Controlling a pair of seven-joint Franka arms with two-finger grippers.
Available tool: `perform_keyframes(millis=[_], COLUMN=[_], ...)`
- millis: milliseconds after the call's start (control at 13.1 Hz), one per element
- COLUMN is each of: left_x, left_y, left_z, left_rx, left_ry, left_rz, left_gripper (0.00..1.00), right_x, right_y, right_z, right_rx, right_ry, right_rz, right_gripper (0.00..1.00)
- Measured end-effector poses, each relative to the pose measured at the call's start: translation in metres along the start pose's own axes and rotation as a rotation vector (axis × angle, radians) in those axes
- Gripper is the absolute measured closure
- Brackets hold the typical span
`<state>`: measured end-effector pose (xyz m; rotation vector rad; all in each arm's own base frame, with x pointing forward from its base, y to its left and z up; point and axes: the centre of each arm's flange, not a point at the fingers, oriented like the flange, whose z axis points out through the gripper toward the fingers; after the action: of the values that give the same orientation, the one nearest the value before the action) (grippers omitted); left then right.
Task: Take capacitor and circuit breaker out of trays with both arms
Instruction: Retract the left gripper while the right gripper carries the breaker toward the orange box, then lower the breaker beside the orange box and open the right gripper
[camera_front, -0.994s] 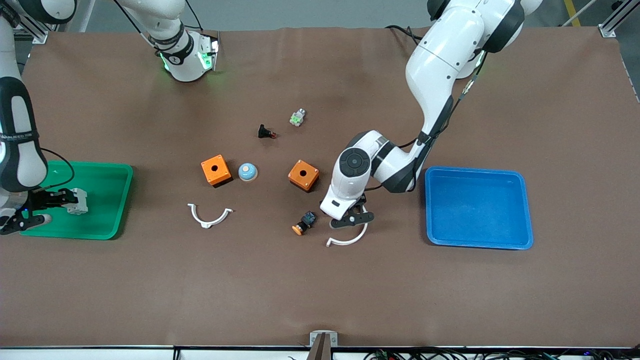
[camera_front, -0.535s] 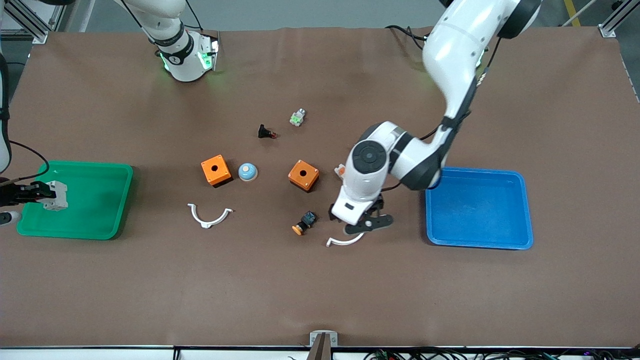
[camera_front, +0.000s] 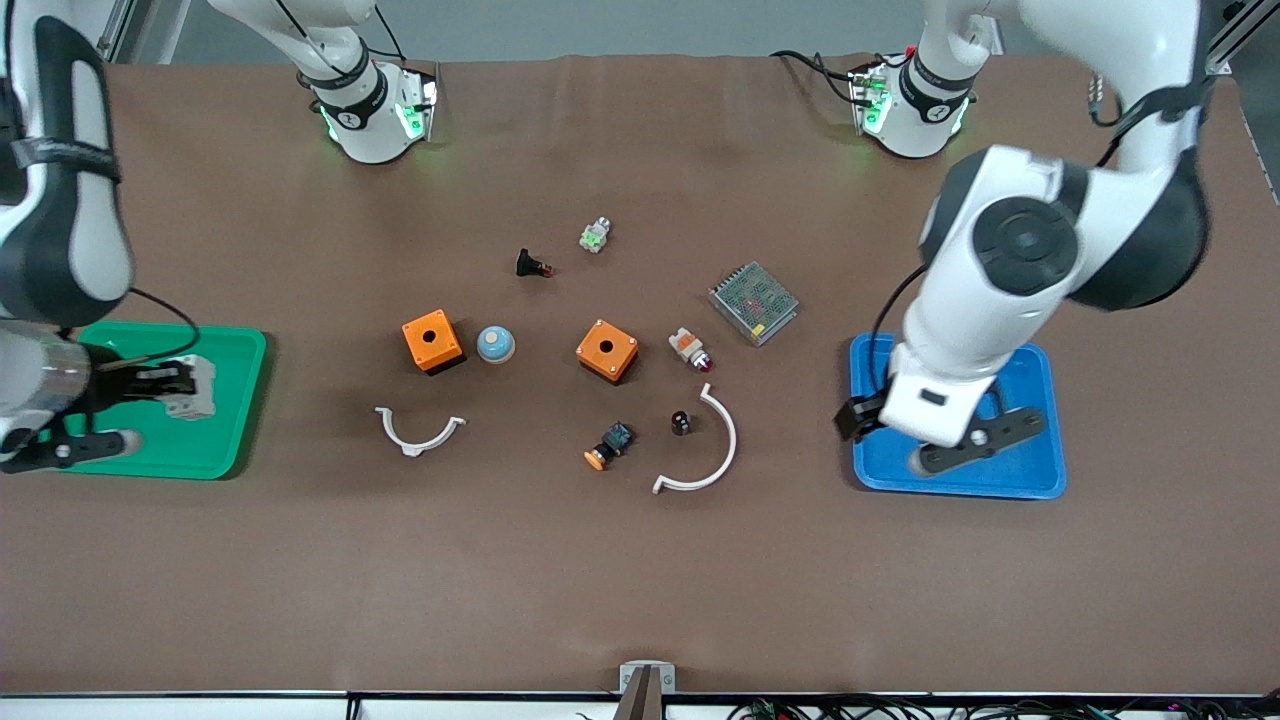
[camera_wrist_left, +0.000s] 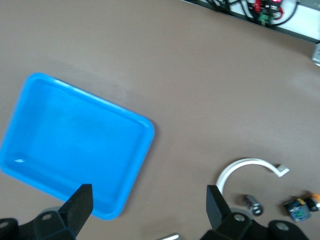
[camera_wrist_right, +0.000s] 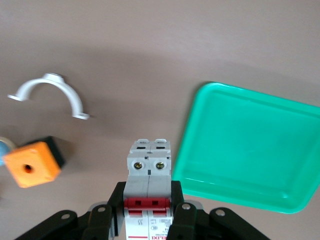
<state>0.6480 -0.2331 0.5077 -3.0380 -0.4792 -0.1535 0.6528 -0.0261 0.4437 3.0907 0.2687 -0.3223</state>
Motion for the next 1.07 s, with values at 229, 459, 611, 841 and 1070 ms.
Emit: perform_keyframes(millis=[229,459,611,841,1070], left_x=[0.005,0.004,-0.002,-0.011,-0.010], left_y=[-0.076,-0.156,-0.187,-0.221,-0.254], left_z=[-0.068,-0.127,-0.143,-0.142,-0.146], left_rx=[0.040,0.050,0.052,0.055,0.018], left_ry=[-0.026,-0.029,-0.027,-0.051,-0.060], left_rz=[0.090,0.186,0.238,0.266,0.253], left_gripper=[0.00,0.00,0.00,0.00,0.00], right_x=[0.012,0.015,0.012,0.006,0.013], right_y=[-0.095,-0.191,-0.255,-0.311,-0.322], right_z=[0.005,0.016,0.035,0.074,0.101], right_rx=[0.066,0.073,0.066,0.072,0.111], right_ry=[-0.012,-0.010,0.017,0.028,0.011], right_rz=[0.049,0.117,0.147,0.188,0.224], right_gripper=[0.60,0.60,0.60,0.60,0.60])
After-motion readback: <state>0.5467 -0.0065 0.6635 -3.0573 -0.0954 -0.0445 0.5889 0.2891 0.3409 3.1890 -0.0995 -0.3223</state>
